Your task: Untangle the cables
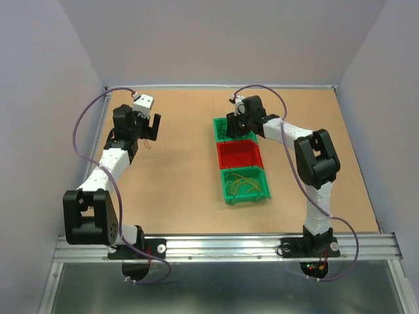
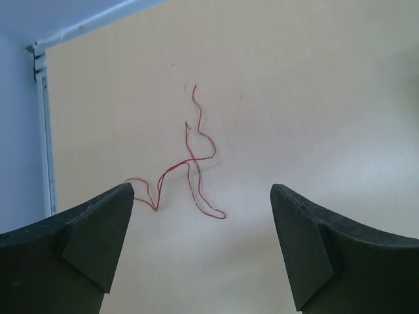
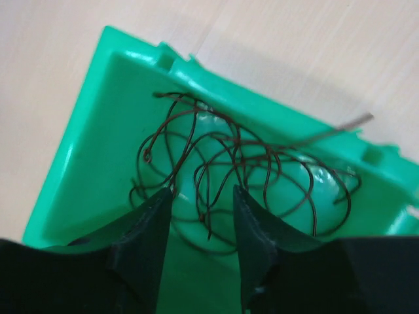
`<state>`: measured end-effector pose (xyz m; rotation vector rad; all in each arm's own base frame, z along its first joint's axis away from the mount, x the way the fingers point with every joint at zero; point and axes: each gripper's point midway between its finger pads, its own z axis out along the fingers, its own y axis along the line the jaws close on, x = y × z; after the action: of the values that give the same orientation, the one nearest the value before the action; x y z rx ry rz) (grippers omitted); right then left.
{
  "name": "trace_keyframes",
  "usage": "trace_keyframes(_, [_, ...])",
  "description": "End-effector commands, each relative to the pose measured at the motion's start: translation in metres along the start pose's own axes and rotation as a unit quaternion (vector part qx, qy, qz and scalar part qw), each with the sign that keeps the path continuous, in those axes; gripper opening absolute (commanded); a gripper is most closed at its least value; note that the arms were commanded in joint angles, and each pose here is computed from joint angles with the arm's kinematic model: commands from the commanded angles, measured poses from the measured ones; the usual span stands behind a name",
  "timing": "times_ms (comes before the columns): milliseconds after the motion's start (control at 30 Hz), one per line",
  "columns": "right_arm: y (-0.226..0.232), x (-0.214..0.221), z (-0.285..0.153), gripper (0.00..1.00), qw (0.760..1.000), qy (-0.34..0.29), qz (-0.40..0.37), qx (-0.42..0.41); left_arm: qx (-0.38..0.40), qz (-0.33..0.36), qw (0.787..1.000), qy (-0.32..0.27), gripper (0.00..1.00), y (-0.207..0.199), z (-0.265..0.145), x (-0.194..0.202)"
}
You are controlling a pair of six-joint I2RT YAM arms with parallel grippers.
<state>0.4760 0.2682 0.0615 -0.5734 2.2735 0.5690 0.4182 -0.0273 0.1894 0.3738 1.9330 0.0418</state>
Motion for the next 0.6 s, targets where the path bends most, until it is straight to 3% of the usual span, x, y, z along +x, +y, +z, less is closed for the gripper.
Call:
trace_keyframes(0, [0.011,-0.043,-0.044,0.49,0.997,-0.073,-0.014,0.001,-0.04,-0.015,0.998,0.039,0.98,0.027,0.011,0.013])
trace_keyframes(100, [0.012,-0.042,-0.055,0.68,0.997,-0.08,-0.013,0.009,-0.048,-0.02,0.996,0.075,0.98,0.039,0.024,0.032])
trace_keyframes(233, [0.013,-0.042,-0.065,0.79,0.996,-0.089,-0.016,0.014,-0.049,-0.01,0.992,0.116,0.98,0.044,0.036,0.052])
trace_keyframes(433, [0.023,-0.046,-0.084,0.81,0.994,-0.11,-0.025,0.001,-0.039,0.004,0.987,0.159,0.99,0.069,0.064,0.071])
trace_keyframes(567, [0.026,-0.045,-0.093,0.82,0.993,-0.119,-0.029,-0.001,0.007,0.021,0.982,0.187,0.99,0.062,0.081,0.086])
